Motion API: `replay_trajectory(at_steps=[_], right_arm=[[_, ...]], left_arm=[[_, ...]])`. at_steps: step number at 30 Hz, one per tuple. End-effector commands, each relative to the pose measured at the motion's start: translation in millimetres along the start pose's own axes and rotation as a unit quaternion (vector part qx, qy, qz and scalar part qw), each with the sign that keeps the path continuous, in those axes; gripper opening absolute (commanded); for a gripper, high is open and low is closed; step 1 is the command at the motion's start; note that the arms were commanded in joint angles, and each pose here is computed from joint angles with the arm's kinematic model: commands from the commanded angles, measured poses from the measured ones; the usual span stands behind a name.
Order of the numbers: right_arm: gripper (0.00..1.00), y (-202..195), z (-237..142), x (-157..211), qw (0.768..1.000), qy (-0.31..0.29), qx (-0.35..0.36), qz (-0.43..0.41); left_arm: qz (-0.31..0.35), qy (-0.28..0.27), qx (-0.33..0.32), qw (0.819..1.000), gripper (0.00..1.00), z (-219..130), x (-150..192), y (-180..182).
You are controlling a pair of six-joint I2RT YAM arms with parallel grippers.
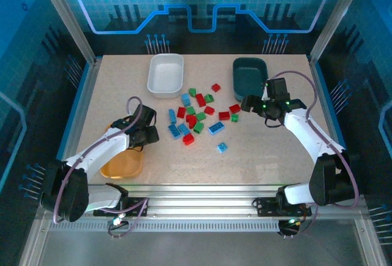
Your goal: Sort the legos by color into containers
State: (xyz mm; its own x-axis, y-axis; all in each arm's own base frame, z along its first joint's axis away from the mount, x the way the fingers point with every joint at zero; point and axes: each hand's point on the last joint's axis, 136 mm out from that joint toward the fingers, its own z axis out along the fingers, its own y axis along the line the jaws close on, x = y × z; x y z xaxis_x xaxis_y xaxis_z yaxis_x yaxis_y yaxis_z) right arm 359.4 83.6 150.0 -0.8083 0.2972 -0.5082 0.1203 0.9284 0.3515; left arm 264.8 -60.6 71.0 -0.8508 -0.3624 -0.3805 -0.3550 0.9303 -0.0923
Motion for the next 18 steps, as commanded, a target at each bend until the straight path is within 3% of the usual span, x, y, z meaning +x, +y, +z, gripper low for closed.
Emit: replay_trajectory(at_steps=[1, 5, 12, 18], right_arm=[[0.9, 8, -10, 7, 1.0, 0.005, -0.013, -0.015], [0.9, 7, -10, 9, 1.0, 0.006, -0.013, -0.016], [0.89, 4, -11, 10, 1.0, 0.005, -0.008, -0.015], [0.89, 1, -13, 2, 1.0, -0.007, 0.005, -0.018]], left_arm=[[-0.001, 0.011, -0.039, 0.999, 0.58, 5, 13, 18], [0.004, 0.022, -0.024, 0.999, 0.47, 13, 20, 13], [0.018, 0.026, -0.012, 0.999, 0.0, 10, 16, 3], [0.061, -0.044, 0.021, 0.997, 0.0, -59, -29, -29]])
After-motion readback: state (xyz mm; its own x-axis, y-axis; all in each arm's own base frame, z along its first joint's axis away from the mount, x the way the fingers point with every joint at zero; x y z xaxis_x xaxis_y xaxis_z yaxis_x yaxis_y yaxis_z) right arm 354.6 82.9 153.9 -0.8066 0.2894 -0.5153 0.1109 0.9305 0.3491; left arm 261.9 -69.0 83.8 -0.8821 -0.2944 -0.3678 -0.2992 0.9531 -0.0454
